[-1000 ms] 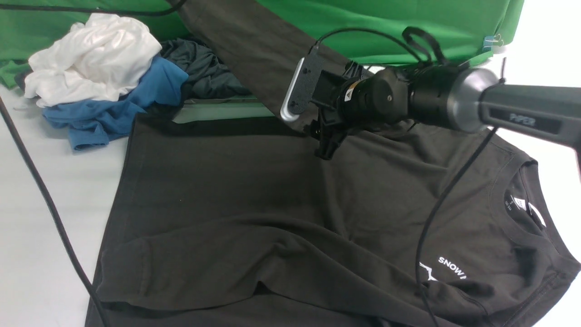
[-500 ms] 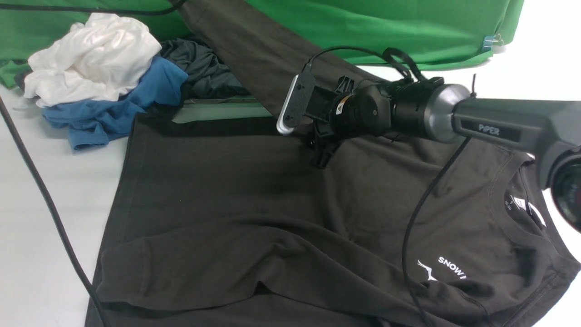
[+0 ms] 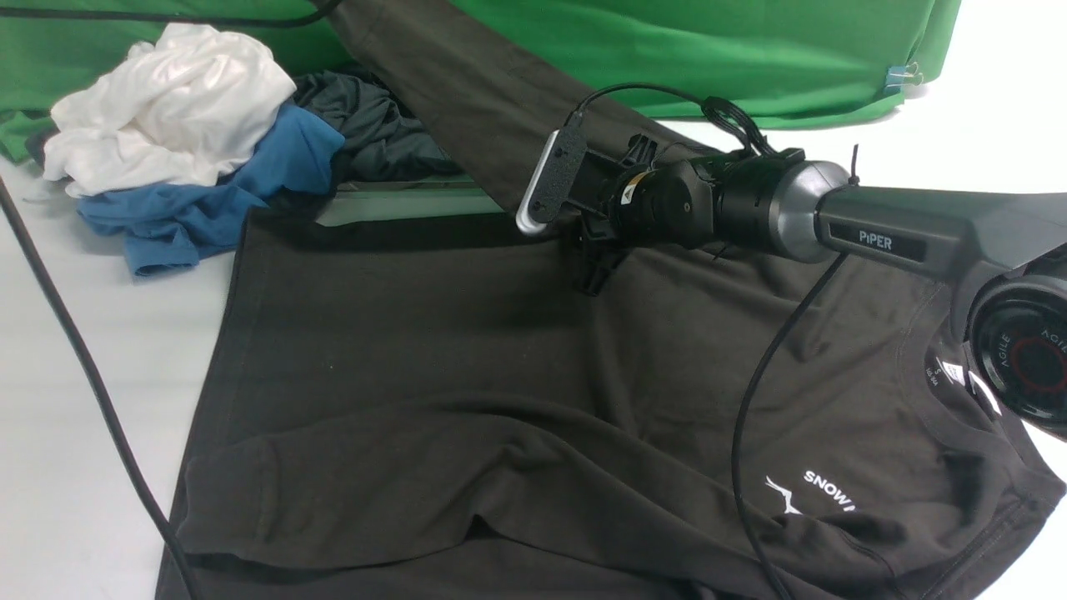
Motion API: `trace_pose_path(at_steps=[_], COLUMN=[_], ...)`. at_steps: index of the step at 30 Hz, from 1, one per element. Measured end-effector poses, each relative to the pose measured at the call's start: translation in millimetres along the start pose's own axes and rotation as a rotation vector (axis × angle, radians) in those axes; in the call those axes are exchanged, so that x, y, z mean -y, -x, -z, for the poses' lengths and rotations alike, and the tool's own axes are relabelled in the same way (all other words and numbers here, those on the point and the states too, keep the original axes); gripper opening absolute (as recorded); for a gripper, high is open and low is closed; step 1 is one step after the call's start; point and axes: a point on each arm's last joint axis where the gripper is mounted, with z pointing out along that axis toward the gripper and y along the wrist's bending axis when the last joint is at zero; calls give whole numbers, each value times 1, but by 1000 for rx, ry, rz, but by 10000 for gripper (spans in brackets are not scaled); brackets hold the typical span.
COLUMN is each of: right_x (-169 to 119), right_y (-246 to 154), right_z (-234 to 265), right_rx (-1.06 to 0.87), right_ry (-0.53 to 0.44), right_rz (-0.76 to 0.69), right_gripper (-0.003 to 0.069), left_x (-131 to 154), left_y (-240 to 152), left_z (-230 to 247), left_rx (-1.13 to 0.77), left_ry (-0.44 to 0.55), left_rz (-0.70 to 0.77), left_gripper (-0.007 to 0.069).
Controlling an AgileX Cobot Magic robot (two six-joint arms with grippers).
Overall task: Fold a long-sleeved shirt on a white desktop.
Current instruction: 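Fold the left side of the dark shirt inward over its body with the left gripper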
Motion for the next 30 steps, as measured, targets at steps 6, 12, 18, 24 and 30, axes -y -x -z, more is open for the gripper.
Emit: trace_pose_path(at_steps=[6,12,18,24,30], right_x=[-1,2,9,12,6], right_y=[-1,5,18,25,22], right_z=[0,15,42,67,76], right_rx=[-9,-41,-63,-103,-168], right_ry=[12,66,116,191,293], right_rz=[0,3,8,45,84], right_gripper=[65,54,54,54,54], left_x=[0,0,2,3,6], left_y=[0,-2,-6,-11,-29], left_z=[0,1,8,26,31], left_rx=[0,-21,-94,-213,-366], left_ry=[0,5,-1,27,9], left_rz=[0,-16,-38,-36,4], left_gripper=[41,41,41,41,41])
